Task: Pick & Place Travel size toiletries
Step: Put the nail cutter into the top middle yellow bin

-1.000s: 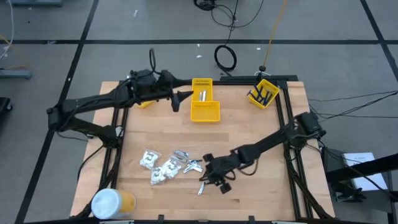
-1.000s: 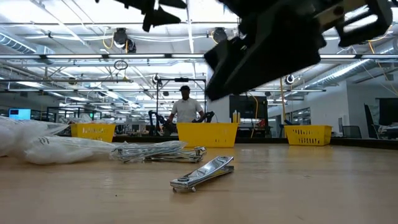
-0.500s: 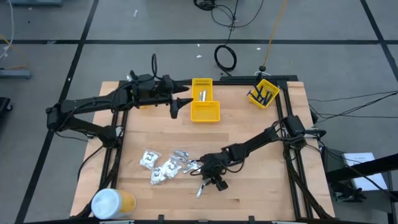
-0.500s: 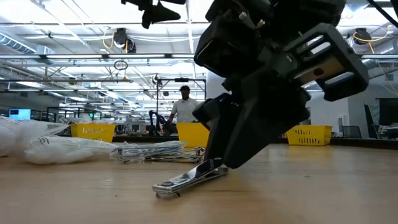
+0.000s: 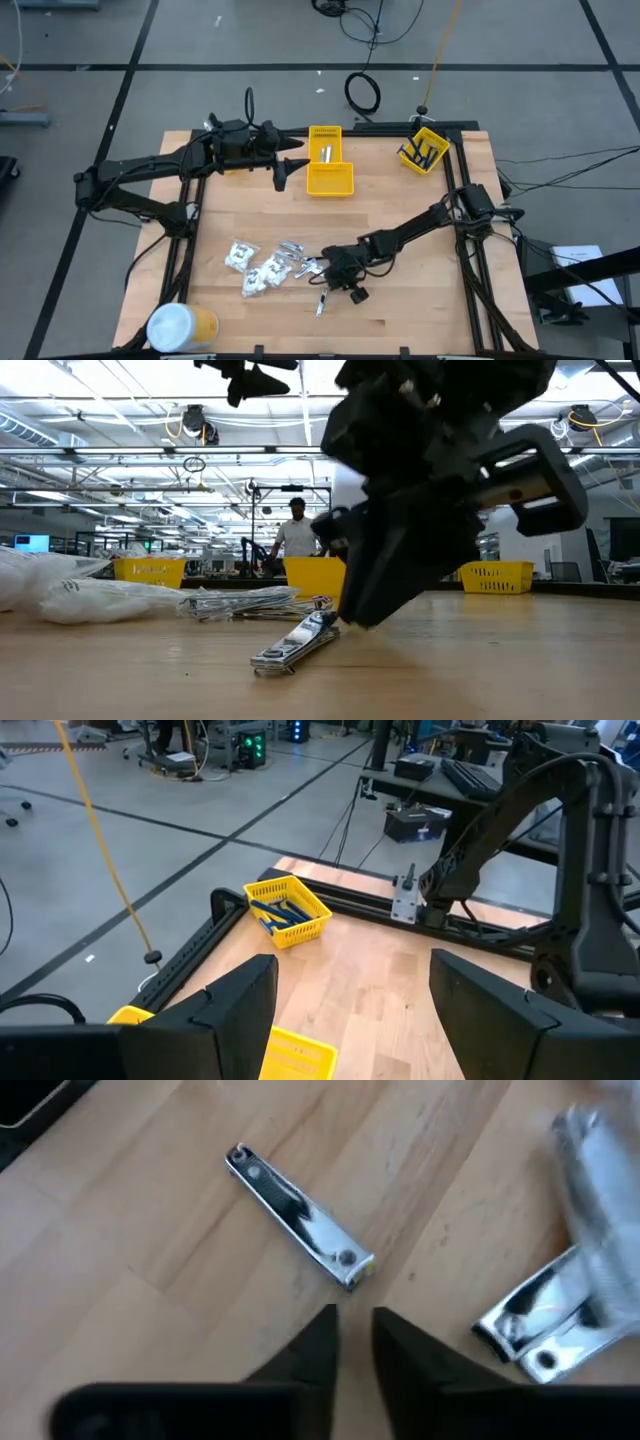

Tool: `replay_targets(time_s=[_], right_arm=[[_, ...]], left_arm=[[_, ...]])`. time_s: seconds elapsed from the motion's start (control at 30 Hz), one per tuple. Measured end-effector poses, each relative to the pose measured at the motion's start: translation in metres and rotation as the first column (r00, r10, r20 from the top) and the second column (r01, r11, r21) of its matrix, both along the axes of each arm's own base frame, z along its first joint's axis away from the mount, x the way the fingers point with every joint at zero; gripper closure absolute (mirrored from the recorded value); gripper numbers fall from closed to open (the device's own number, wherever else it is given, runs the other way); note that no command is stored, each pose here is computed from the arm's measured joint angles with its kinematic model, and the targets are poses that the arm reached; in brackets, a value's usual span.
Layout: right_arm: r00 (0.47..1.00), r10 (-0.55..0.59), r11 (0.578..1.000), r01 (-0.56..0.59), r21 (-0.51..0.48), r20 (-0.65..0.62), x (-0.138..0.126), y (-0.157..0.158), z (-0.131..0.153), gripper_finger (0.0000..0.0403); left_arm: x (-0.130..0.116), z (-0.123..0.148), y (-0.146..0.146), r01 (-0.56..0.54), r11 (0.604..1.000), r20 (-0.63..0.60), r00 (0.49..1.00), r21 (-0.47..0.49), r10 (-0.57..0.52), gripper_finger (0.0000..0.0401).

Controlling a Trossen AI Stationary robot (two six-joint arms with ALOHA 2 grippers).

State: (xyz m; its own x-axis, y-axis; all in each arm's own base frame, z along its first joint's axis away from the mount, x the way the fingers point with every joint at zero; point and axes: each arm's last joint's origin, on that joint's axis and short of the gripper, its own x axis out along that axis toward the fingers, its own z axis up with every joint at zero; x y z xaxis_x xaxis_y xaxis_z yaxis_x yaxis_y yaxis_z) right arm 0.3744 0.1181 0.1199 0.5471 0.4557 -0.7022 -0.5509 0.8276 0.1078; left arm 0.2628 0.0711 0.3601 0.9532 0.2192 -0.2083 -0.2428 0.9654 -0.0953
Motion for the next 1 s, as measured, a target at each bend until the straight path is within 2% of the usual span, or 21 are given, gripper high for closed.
replay_targets(time_s=[0.2, 0.27, 0.33, 0.43, 0.57, 0.73, 0.97, 1.0], right_arm=[[0.988, 0.066, 0.994, -0.053, -0.095, 0.141, 0.001, 0.016, 0.017, 0.0216], [0.982, 0.095, 0.992, -0.080, -0.094, 0.162, 0.004, 0.020, 0.022, 0.0192], [0.981, 0.115, 0.992, -0.106, -0.065, 0.154, 0.009, 0.018, 0.018, 0.0185], [0.988, 0.124, 0.992, -0.124, -0.010, 0.088, 0.011, 0.011, -0.001, 0.0196], [0.987, 0.135, 0.988, -0.141, 0.060, 0.089, 0.017, 0.007, -0.012, 0.0222], [0.985, 0.139, 0.988, -0.146, 0.059, 0.105, 0.020, 0.005, -0.015, 0.0263], [0.983, 0.149, 0.987, -0.155, 0.048, 0.109, 0.019, 0.005, -0.015, 0.0364], [0.983, 0.150, 0.987, -0.156, 0.047, 0.110, 0.019, 0.005, -0.015, 0.0365]], left_arm=[[0.000, -0.001, 0.000, -0.004, 1.000, -0.005, 1.000, -0.020, 0.004, 0.0148], [0.000, -0.001, 0.000, -0.004, 1.000, -0.005, 1.000, -0.020, 0.004, 0.0148], [0.000, -0.001, 0.001, -0.022, 1.000, -0.006, 1.000, -0.016, 0.022, 0.0148], [0.000, -0.001, 0.001, -0.038, 0.999, -0.007, 0.999, -0.013, 0.038, 0.0148], [0.000, -0.002, 0.001, -0.045, 0.999, -0.014, 0.999, -0.013, 0.045, 0.0148], [-0.001, -0.002, 0.001, -0.046, 0.999, -0.021, 0.999, -0.015, 0.046, 0.0148], [-0.001, -0.003, 0.001, -0.046, 0.999, -0.023, 0.999, -0.011, 0.045, 0.0148], [-0.001, -0.003, 0.001, -0.046, 0.999, -0.023, 0.999, -0.011, 0.045, 0.0148]])
